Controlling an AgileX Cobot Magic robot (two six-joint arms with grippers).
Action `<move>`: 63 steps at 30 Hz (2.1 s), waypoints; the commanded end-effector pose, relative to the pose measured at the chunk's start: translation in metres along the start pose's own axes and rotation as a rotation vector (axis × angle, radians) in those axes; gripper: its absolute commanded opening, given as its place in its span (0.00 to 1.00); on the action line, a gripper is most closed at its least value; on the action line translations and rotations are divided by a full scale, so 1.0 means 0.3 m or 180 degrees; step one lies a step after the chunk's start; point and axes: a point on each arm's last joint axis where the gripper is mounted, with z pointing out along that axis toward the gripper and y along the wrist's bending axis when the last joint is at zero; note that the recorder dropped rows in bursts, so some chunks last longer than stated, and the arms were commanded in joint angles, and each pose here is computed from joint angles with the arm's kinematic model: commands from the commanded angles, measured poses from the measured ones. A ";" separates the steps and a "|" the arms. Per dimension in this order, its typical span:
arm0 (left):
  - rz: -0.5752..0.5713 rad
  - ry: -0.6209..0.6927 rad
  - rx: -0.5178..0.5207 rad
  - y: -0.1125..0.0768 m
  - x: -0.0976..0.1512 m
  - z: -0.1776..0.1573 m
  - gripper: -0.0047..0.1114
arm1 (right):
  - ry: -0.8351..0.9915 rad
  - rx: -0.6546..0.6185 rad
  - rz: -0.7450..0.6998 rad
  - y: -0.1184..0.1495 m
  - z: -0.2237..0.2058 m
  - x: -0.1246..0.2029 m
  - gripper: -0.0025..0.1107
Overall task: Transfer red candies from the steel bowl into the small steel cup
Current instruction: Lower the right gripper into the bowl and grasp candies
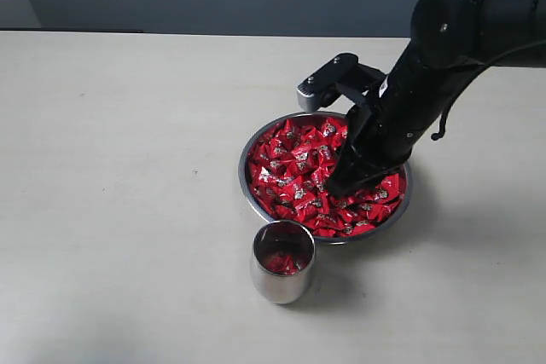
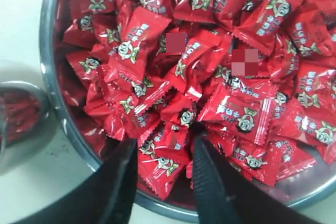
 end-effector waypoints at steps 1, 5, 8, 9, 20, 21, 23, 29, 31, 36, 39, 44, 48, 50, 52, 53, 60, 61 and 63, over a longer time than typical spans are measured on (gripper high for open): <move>0.0006 -0.0026 0.0017 -0.001 0.002 0.000 0.04 | -0.0004 0.0005 -0.0269 -0.011 0.010 -0.003 0.33; 0.0006 -0.0026 0.0017 -0.001 0.002 0.000 0.04 | -0.0084 0.0064 -0.0354 -0.016 0.009 -0.011 0.33; 0.0006 -0.0026 0.0017 -0.001 0.002 0.000 0.04 | -0.0132 0.0062 -0.0420 -0.015 0.009 -0.016 0.33; 0.0006 -0.0026 0.0017 -0.001 0.002 0.000 0.04 | -0.0149 0.0049 -0.0438 -0.014 0.009 -0.017 0.33; 0.0006 -0.0026 0.0017 -0.001 0.002 0.000 0.04 | -0.0134 0.0014 -0.0591 -0.017 0.034 -0.019 0.33; 0.0006 -0.0026 0.0017 -0.001 0.002 0.000 0.04 | -0.0103 -0.0009 -0.0589 -0.016 0.039 -0.016 0.33; 0.0006 -0.0026 0.0017 -0.001 0.002 0.000 0.04 | -0.0077 -0.0026 -0.0593 -0.016 0.045 -0.015 0.33; 0.0006 -0.0026 0.0017 -0.001 0.002 0.000 0.04 | -0.0083 -0.0021 -0.0691 -0.016 0.044 -0.015 0.33; 0.0006 -0.0026 0.0017 -0.001 0.002 0.000 0.04 | -0.0049 -0.0051 -0.0737 -0.014 0.044 -0.012 0.33; 0.0006 -0.0026 0.0017 -0.001 0.002 0.000 0.04 | 0.0080 -0.0079 -0.0868 -0.013 0.044 0.001 0.33; 0.0006 -0.0026 0.0017 -0.001 0.002 0.000 0.04 | 0.0180 -0.0006 -0.0996 -0.021 0.044 0.009 0.33; 0.0006 -0.0026 0.0017 -0.001 0.002 0.000 0.04 | 0.0160 0.0158 -0.1112 -0.037 0.044 0.005 0.33; 0.0006 -0.0026 0.0017 -0.001 0.002 0.000 0.04 | 0.0043 0.0215 -0.1084 -0.040 0.044 -0.007 0.33; 0.0006 -0.0026 0.0017 -0.001 0.002 0.000 0.04 | -0.0047 0.0150 -0.1044 -0.032 0.044 -0.014 0.33; 0.0006 -0.0026 0.0017 -0.001 0.002 0.000 0.04 | -0.0104 0.0084 -0.1092 -0.025 0.044 -0.019 0.33; 0.0006 -0.0026 0.0017 -0.001 0.002 0.000 0.04 | -0.0118 0.0074 -0.1099 -0.024 0.044 -0.020 0.33; 0.0006 -0.0026 0.0017 -0.001 0.002 0.000 0.04 | 0.0016 -0.0079 -0.1037 -0.029 0.116 -0.012 0.33; 0.0006 -0.0026 0.0017 -0.001 0.002 0.000 0.04 | 0.0027 -0.0088 -0.1035 -0.029 0.119 -0.011 0.33; 0.0006 -0.0026 0.0017 -0.001 0.002 0.000 0.04 | 0.0038 -0.0060 -0.1067 -0.032 0.119 -0.010 0.33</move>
